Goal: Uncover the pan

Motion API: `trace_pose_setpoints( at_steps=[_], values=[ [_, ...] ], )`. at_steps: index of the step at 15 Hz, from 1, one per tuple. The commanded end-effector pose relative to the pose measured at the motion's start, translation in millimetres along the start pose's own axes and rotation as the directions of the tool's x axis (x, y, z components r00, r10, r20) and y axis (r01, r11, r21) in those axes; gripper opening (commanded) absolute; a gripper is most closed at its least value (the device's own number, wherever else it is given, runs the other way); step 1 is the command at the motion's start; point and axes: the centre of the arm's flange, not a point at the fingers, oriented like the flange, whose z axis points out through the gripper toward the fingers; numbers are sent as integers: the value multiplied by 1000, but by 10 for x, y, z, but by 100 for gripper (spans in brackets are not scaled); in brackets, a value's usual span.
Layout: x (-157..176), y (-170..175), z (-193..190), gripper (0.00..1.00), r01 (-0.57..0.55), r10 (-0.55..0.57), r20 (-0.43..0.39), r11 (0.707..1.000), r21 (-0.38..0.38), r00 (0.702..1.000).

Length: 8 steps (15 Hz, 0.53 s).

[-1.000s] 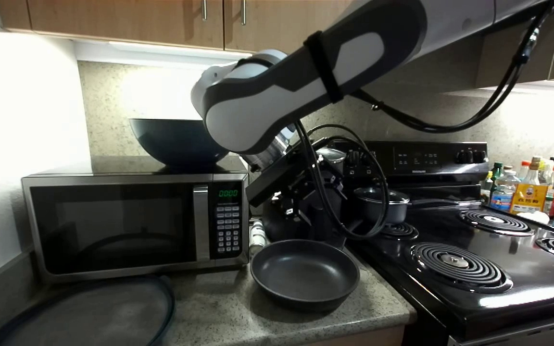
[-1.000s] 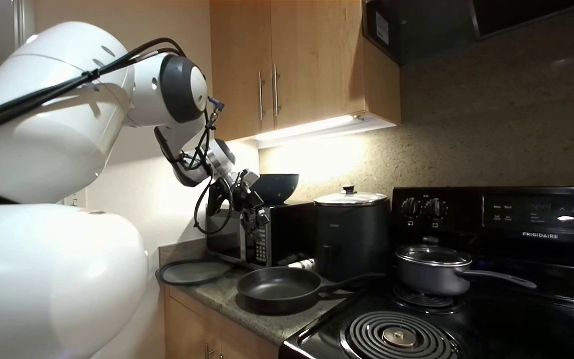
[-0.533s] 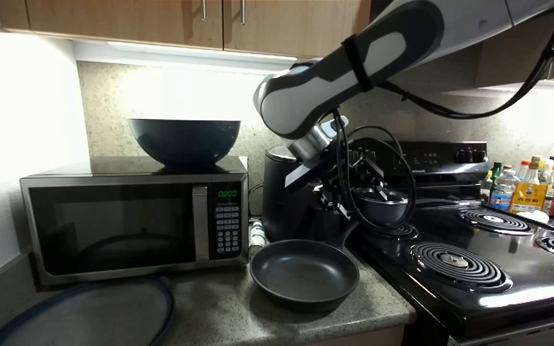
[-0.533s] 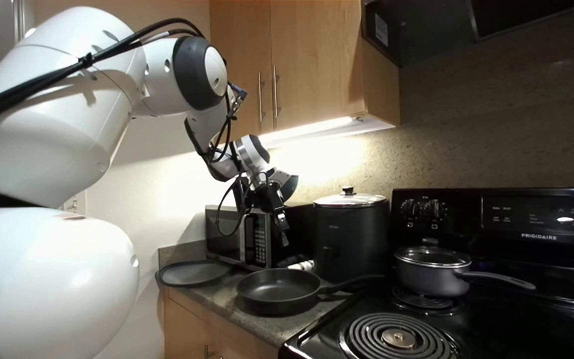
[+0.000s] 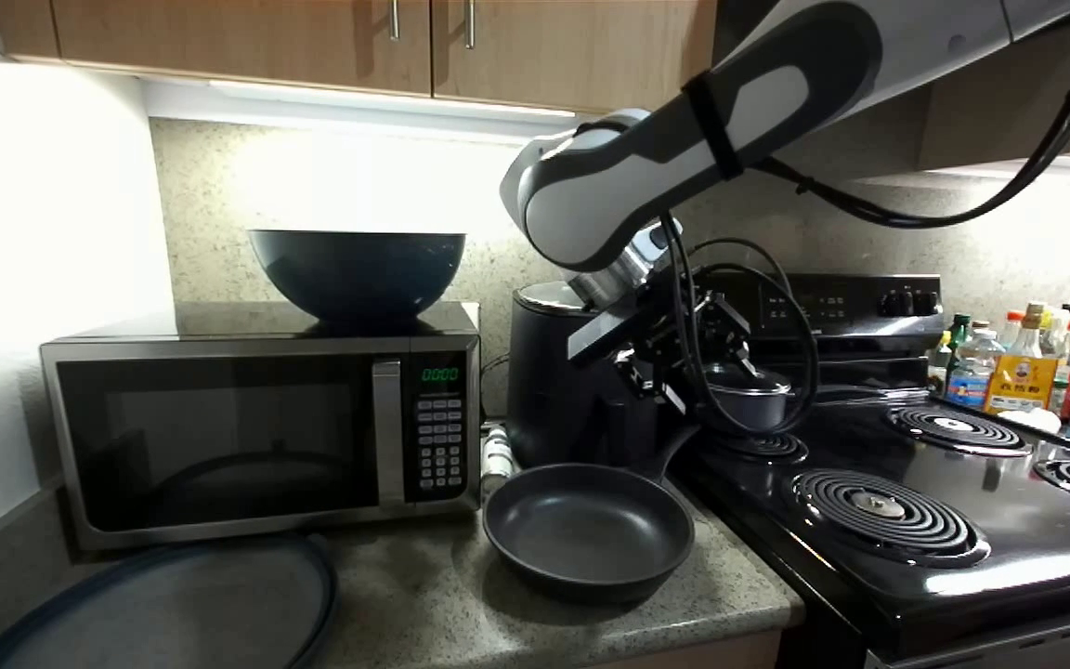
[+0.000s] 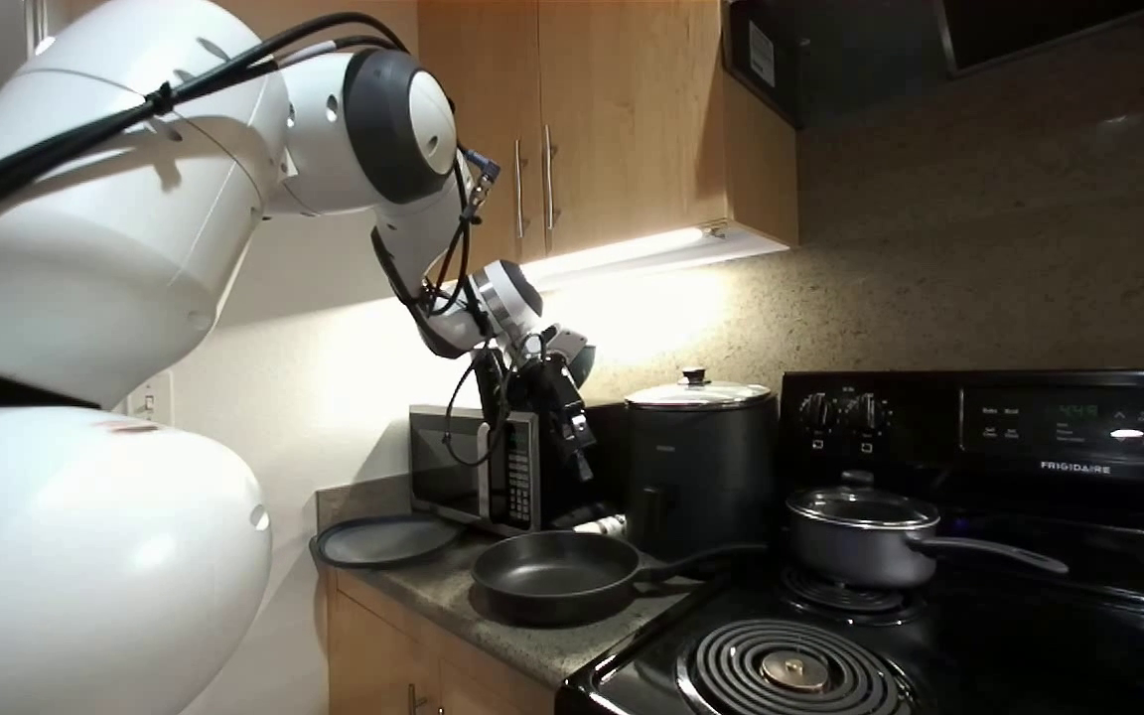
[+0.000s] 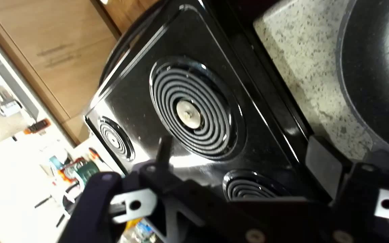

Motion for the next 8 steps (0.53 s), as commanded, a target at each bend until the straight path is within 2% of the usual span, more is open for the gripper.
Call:
trace_pose_setpoints(
  at_steps=[1, 3, 4, 8],
  values=[
    [316, -110, 42, 100, 115, -106, -166, 992, 45, 980],
    [435, -172, -23, 100, 181, -157, -221, 979, 91, 962],
    [289, -144, -12, 100, 114, -101, -182, 992, 63, 978],
    [307, -168, 5, 100, 120, -106, -183, 991, 66, 977]
  ],
)
